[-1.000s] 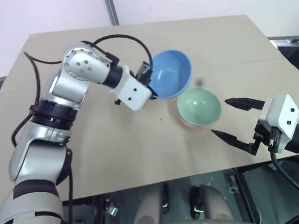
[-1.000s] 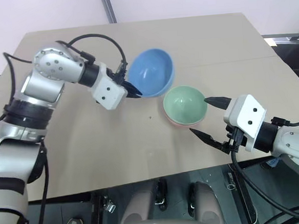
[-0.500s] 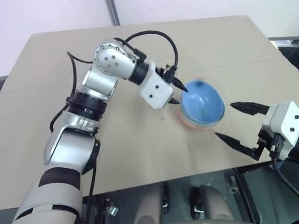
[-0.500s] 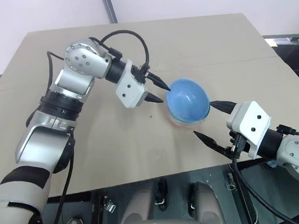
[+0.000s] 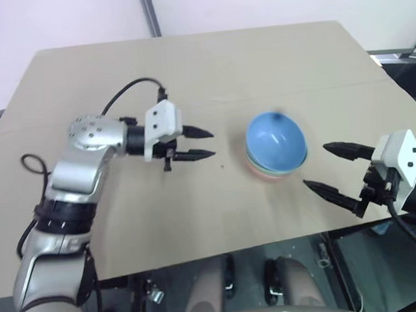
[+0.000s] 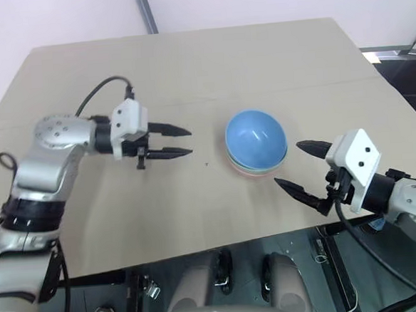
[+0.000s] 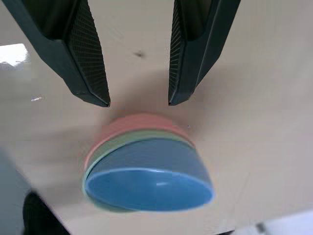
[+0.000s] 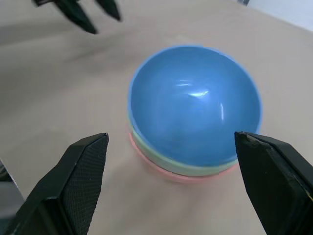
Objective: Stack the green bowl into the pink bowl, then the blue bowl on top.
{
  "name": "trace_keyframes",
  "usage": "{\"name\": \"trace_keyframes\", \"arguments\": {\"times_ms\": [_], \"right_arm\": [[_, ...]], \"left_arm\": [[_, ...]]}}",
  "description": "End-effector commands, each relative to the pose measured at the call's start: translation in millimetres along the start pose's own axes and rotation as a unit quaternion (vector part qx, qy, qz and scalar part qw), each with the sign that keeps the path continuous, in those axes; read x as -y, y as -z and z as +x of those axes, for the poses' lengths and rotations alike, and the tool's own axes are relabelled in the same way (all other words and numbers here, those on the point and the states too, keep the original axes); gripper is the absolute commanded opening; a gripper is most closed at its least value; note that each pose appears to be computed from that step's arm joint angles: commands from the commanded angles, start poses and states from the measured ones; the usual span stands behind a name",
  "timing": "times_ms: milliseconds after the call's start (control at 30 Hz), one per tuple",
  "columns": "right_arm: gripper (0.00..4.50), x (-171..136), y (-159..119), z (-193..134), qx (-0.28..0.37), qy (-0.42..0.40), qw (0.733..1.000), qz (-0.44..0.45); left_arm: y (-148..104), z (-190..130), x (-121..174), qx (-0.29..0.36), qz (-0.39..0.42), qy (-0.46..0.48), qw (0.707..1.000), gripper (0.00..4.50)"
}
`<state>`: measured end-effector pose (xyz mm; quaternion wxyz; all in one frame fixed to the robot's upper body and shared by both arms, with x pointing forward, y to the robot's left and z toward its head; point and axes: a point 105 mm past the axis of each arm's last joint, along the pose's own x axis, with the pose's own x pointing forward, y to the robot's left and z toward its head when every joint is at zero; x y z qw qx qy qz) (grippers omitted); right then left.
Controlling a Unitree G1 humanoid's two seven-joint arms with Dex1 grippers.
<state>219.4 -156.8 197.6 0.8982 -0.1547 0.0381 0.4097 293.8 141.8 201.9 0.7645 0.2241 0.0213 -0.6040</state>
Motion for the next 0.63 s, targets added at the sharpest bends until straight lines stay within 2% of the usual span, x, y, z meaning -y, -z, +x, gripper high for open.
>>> {"name": "trace_keyframes", "arguments": {"times_ms": [33, 100, 133, 300, 633], "right_arm": [[4.5, 7, -3, -8, 0.0, 0.008, 1.0, -0.011], [4.5, 10, 0, -10, -0.011, 0.007, 1.0, -0.017], [4.5, 13, 2, -10, -0.019, 0.011, 0.999, -0.026], [4.5, 18, 11, -16, -0.052, 0.005, 0.998, -0.039], [4.5, 29, 16, -22, -0.064, -0.011, 0.996, -0.053]], "left_arm": [[-10, -17, 16, 0.024, -0.028, -0.018, 0.999, 3.27], [0, -24, 23, 0.017, -0.052, -0.044, 0.998, 4.21], [5, -28, 24, 0.01, -0.064, -0.057, 0.996, 4.41], [14, -41, 46, 0.013, -0.116, -0.063, 0.991, 4.41], [33, -64, 64, -0.02, -0.138, -0.111, 0.984, 4.41]]}}
